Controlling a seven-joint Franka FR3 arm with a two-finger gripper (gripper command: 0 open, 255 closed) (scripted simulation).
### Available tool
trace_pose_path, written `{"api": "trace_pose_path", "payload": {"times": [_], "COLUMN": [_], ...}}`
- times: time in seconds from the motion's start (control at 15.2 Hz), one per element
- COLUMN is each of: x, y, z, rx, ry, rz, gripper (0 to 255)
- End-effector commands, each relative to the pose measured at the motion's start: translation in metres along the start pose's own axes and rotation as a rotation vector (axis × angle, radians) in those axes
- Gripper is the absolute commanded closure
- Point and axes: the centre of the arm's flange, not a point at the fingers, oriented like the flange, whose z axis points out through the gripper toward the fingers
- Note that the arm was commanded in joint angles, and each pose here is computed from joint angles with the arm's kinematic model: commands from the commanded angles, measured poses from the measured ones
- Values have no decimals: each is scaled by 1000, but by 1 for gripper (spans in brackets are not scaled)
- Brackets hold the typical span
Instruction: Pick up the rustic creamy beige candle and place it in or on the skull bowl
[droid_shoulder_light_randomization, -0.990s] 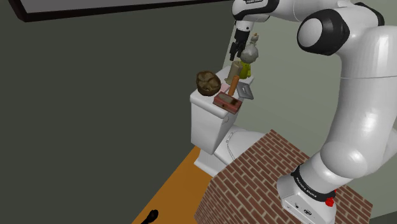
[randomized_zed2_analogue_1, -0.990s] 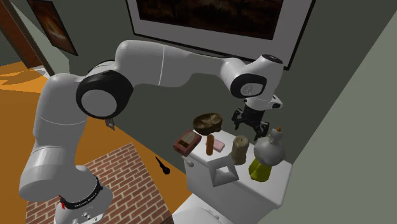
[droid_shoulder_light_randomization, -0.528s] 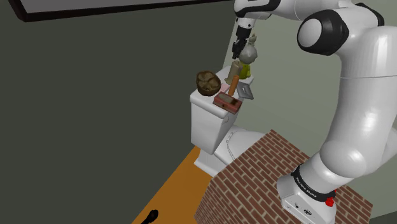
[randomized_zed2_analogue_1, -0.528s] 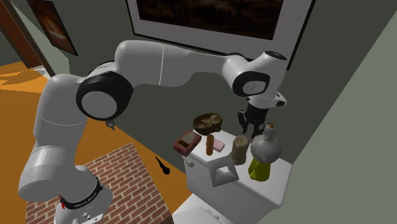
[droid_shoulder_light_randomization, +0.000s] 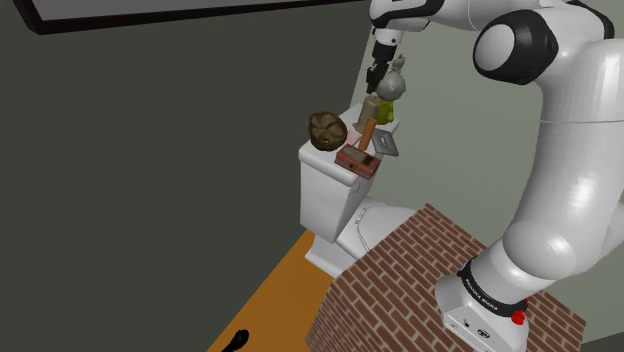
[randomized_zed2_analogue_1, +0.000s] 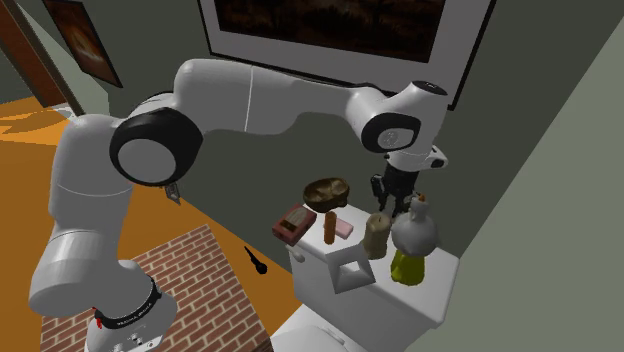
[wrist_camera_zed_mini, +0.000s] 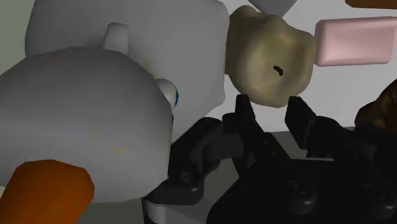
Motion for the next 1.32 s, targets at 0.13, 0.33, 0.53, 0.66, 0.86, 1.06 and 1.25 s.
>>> {"api": "trace_pose_path", "payload": {"times": [0.13, 0.33, 0.53, 0.66, 0.86, 1.06, 1.25], "x": [-41, -48, -47, -47, -47, -47, -47], "y": [-43, -61, -57, -55, -53, -53, -53], "z": [18, 31, 46, 57, 65, 65, 65], "rx": [-136, -185, -185, -185, -185, -185, -185], "ry": [96, 132, 132, 132, 132, 132, 132], "rz": [569, 767, 767, 767, 767, 767, 767], "gripper": [0, 0, 0, 0, 0, 0, 0]}}
